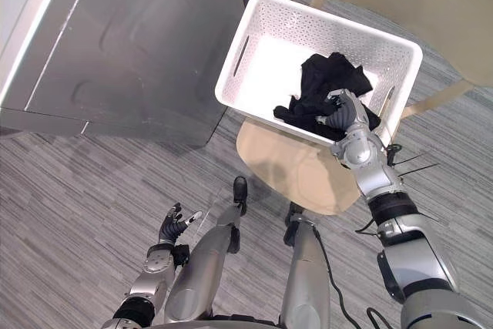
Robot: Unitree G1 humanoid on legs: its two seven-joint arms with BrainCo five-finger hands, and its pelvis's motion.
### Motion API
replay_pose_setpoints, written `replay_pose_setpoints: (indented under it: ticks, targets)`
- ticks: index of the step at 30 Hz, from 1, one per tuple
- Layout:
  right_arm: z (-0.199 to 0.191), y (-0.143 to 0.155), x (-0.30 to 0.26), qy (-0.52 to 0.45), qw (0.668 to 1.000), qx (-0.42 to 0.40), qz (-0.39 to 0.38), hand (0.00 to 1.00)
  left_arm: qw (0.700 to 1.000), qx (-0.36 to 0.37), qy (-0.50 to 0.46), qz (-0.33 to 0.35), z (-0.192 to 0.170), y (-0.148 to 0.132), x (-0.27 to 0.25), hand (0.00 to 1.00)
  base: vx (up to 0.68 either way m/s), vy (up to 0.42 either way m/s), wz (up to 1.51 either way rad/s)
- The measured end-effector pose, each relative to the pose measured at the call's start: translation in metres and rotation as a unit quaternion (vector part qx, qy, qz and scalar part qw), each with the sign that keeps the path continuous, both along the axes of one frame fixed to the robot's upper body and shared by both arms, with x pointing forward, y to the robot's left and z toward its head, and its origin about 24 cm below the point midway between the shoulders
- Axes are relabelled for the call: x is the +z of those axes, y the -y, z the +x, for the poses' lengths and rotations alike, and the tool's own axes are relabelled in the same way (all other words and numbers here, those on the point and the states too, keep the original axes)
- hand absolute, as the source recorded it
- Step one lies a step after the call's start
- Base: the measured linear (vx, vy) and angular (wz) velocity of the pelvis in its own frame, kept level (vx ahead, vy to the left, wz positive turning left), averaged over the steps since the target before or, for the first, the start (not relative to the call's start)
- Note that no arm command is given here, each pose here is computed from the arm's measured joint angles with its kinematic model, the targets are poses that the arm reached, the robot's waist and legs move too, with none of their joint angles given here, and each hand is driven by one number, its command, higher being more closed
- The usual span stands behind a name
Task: Pick up the laundry basket with both hands and put the clothes into the washing machine.
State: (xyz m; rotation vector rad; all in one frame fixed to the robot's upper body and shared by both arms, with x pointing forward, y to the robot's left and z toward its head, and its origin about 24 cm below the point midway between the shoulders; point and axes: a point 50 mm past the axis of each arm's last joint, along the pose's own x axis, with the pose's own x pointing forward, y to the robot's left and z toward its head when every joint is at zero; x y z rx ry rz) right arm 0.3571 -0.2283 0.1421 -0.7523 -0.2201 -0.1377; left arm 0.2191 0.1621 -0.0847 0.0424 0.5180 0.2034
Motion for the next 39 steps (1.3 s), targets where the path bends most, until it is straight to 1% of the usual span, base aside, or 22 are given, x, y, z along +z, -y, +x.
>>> replay_pose_setpoints:
  ticks: [2,6,7,11,15,18,20,21,23,24,26,27,28,31,32,33,34,35,36,38,39]
  targets:
    - [-0.016,-0.003,-0.005,0.021,0.998,0.007,0.051,1.00,1.000,0.002,-0.005,0.000,-0.003,-0.001,-0.002,0.00,0.07,-0.025,-0.03]
    - [-0.036,-0.001,-0.013,0.045,0.993,-0.003,0.108,1.00,0.999,0.013,-0.029,0.004,-0.018,-0.008,-0.011,0.00,0.07,-0.004,-0.05]
    - [-0.042,0.003,-0.020,0.046,0.991,-0.016,0.123,1.00,0.999,0.023,-0.048,0.003,-0.027,-0.012,-0.018,0.00,0.10,0.001,0.01]
    - [-0.069,0.020,-0.040,0.039,0.987,-0.055,0.148,1.00,0.993,0.048,-0.105,0.017,-0.060,-0.030,-0.034,0.00,0.16,0.025,0.01]
    - [-0.081,0.020,-0.028,0.080,0.983,-0.050,0.160,1.00,0.990,0.102,-0.095,0.027,-0.073,-0.055,-0.029,0.00,0.06,0.044,-0.19]
    - [-0.092,0.019,-0.022,0.108,0.976,-0.043,0.183,1.00,0.988,0.138,-0.058,0.045,-0.076,-0.072,-0.014,0.00,0.01,0.047,-0.17]
    - [-0.101,0.019,-0.024,0.105,0.975,-0.031,0.195,1.00,0.988,0.144,-0.008,0.058,-0.074,-0.078,0.007,0.00,0.03,0.040,-0.05]
    - [-0.102,0.018,-0.024,0.106,0.974,-0.025,0.198,1.00,0.987,0.148,0.006,0.059,-0.072,-0.079,0.013,0.00,0.04,0.026,-0.03]
    - [-0.104,0.015,-0.020,0.108,0.971,-0.004,0.215,1.00,0.983,0.160,0.067,0.057,-0.065,-0.081,0.036,0.00,0.04,0.016,-0.02]
    - [-0.105,0.014,-0.018,0.111,0.970,0.003,0.218,1.00,0.982,0.159,0.085,0.059,-0.063,-0.081,0.043,0.00,0.05,0.010,-0.02]
    - [-0.106,0.010,-0.012,0.119,0.965,0.032,0.232,1.00,0.975,0.155,0.150,0.059,-0.055,-0.080,0.069,0.00,0.06,-0.002,-0.01]
    - [-0.106,0.007,-0.009,0.122,0.962,0.049,0.240,1.00,0.970,0.147,0.182,0.059,-0.050,-0.078,0.083,0.00,0.05,-0.010,0.01]
    - [-0.107,0.005,-0.007,0.122,0.960,0.058,0.243,1.00,0.969,0.152,0.187,0.058,-0.051,-0.077,0.085,0.00,0.05,-0.012,0.01]
    - [-0.105,-0.006,0.000,0.123,0.951,0.107,0.261,1.00,0.967,0.130,0.213,0.060,-0.050,-0.070,0.098,0.00,-0.01,-0.002,0.00]
    - [-0.100,-0.016,0.003,0.119,0.945,0.138,0.271,1.00,0.964,0.091,0.244,0.056,-0.043,-0.058,0.111,0.00,-0.05,0.003,-0.03]
    - [-0.099,-0.020,0.004,0.117,0.943,0.151,0.274,1.00,0.962,0.066,0.261,0.053,-0.039,-0.051,0.118,0.00,-0.06,0.006,-0.06]
    - [-0.096,-0.030,0.007,0.113,0.936,0.178,0.283,1.00,0.953,0.011,0.301,0.041,-0.030,-0.033,0.132,0.00,-0.03,0.007,-0.05]
    - [-0.094,-0.037,0.008,0.110,0.931,0.198,0.288,1.00,0.944,-0.027,0.329,0.029,-0.022,-0.020,0.142,0.00,-0.02,0.007,-0.06]
    - [-0.093,-0.043,0.010,0.108,0.927,0.212,0.291,1.00,0.937,-0.050,0.345,0.020,-0.017,-0.010,0.148,0.00,-0.02,0.012,-0.12]
    - [-0.089,-0.065,0.019,0.104,0.906,0.273,0.305,1.00,0.914,-0.134,0.383,-0.017,-0.003,0.026,0.163,0.00,-0.04,0.016,-0.20]
    - [-0.089,-0.070,0.022,0.105,0.901,0.287,0.307,1.00,0.910,-0.150,0.387,-0.023,-0.001,0.033,0.165,0.00,-0.05,0.013,-0.15]
